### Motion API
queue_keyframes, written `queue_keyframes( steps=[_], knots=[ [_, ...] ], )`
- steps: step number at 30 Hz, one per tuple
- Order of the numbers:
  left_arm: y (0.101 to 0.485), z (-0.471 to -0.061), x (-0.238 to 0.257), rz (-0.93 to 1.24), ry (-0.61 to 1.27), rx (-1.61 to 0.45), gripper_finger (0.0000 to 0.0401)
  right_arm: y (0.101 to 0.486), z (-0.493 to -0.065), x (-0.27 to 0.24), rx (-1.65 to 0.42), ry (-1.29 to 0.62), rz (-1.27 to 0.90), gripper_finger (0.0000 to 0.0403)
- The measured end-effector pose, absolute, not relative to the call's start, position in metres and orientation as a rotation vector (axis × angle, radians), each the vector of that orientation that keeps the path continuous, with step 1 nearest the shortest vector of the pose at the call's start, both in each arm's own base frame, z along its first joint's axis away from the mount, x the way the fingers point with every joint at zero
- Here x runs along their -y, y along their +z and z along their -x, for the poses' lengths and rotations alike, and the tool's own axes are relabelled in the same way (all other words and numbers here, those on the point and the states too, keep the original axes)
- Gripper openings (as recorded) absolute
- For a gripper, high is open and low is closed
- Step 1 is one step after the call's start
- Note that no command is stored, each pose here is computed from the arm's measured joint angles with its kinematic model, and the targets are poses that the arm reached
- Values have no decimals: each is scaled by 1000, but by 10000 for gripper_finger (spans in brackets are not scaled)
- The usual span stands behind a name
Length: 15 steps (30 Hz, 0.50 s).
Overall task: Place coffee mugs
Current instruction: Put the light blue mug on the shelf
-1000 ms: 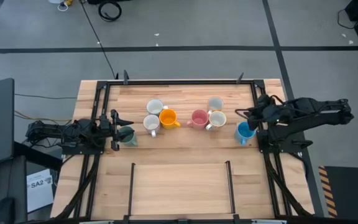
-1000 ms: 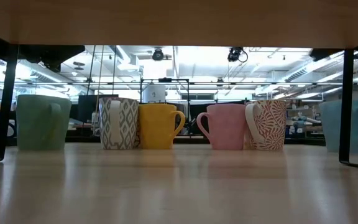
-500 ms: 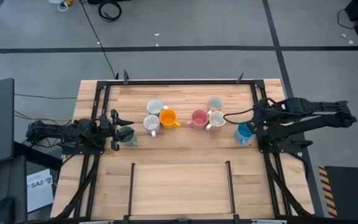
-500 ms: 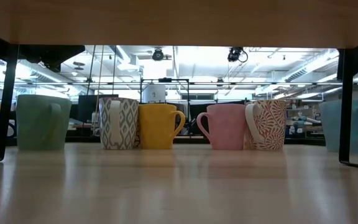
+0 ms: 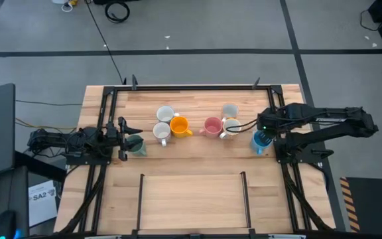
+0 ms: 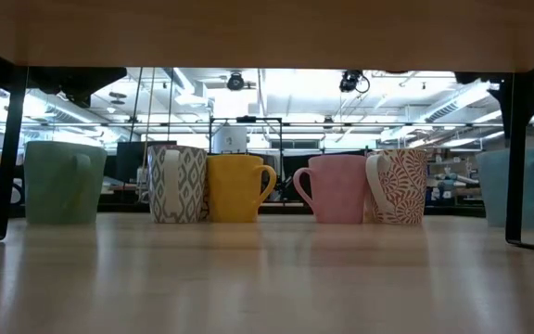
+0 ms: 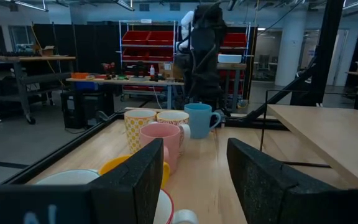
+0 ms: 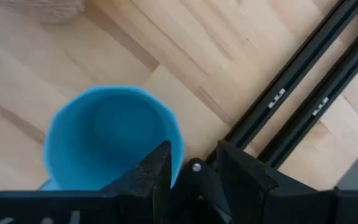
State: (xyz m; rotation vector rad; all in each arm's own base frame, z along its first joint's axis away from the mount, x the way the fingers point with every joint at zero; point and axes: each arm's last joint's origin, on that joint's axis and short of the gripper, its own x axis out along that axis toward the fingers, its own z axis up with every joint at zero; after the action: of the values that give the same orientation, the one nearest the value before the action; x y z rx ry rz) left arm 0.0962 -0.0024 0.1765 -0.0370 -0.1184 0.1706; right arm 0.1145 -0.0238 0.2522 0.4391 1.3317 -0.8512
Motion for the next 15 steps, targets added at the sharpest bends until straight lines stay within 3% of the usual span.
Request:
queue_keyframes(
  steps=[15],
  knots=[
    [177, -96, 2, 37, 170, 118, 185, 239, -130, 49, -1466, -747, -490, 135]
  ],
)
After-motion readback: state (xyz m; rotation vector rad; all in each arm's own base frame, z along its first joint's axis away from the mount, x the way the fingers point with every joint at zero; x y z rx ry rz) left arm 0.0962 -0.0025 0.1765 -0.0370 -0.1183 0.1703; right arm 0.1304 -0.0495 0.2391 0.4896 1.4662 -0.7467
